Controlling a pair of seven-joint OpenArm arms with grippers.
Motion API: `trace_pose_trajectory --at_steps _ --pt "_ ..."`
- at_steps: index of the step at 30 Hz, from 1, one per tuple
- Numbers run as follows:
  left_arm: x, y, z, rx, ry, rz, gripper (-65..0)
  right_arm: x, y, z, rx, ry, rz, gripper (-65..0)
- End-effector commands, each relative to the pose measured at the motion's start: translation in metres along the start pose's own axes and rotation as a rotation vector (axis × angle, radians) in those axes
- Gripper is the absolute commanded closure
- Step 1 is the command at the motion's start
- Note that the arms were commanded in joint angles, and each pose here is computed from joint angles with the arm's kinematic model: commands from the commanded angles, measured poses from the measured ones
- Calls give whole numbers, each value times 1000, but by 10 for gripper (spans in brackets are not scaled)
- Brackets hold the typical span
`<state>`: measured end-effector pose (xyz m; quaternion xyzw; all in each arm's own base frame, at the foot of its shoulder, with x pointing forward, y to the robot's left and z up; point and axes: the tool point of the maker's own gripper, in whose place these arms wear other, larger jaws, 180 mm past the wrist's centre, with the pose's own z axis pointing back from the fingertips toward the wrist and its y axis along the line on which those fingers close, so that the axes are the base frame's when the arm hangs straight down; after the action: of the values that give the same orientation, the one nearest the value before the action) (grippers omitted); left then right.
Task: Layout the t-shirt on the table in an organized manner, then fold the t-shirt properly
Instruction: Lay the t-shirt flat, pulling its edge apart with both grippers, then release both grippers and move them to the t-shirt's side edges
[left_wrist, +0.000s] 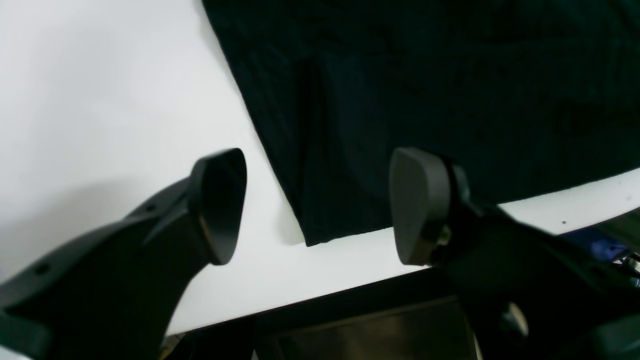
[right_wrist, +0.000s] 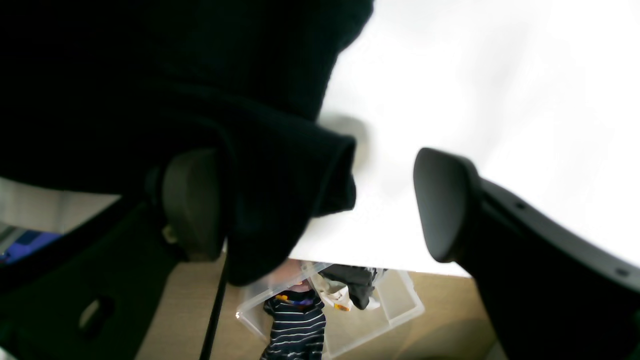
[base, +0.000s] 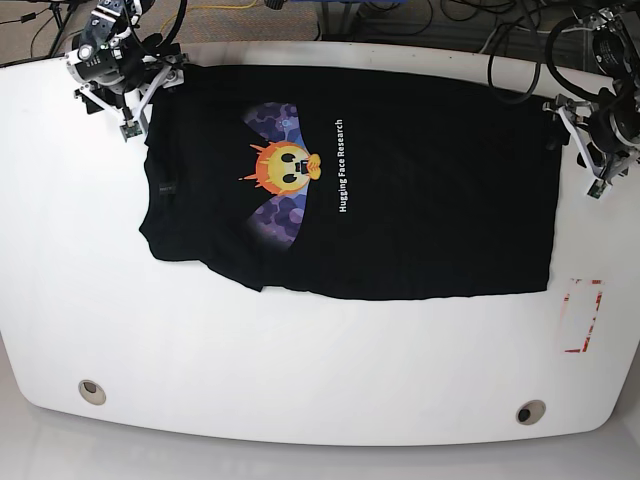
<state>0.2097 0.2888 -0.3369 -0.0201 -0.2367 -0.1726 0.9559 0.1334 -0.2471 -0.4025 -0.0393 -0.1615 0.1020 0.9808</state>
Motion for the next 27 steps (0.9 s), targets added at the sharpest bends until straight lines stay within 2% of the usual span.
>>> trace_pose_trajectory --at_steps 1,5,12,23,27 --pt "10 12 10 38 -39 -8 -422 8 -7 8 0 -55 -25 -539" --pt "22 24 18 72 -79 5 -422 14 -3 14 82 -109 -94 -539" --pt "41 30 21 90 -128 -1 -422 51 -1 25 176 -232 -100 -539" --pt "78 45 28 124 -223 8 -422 119 -15 36 163 -405 -95 -539" --pt "85 52 26 120 -239 31 -422 132 -21 40 151 -420 -82 -539"
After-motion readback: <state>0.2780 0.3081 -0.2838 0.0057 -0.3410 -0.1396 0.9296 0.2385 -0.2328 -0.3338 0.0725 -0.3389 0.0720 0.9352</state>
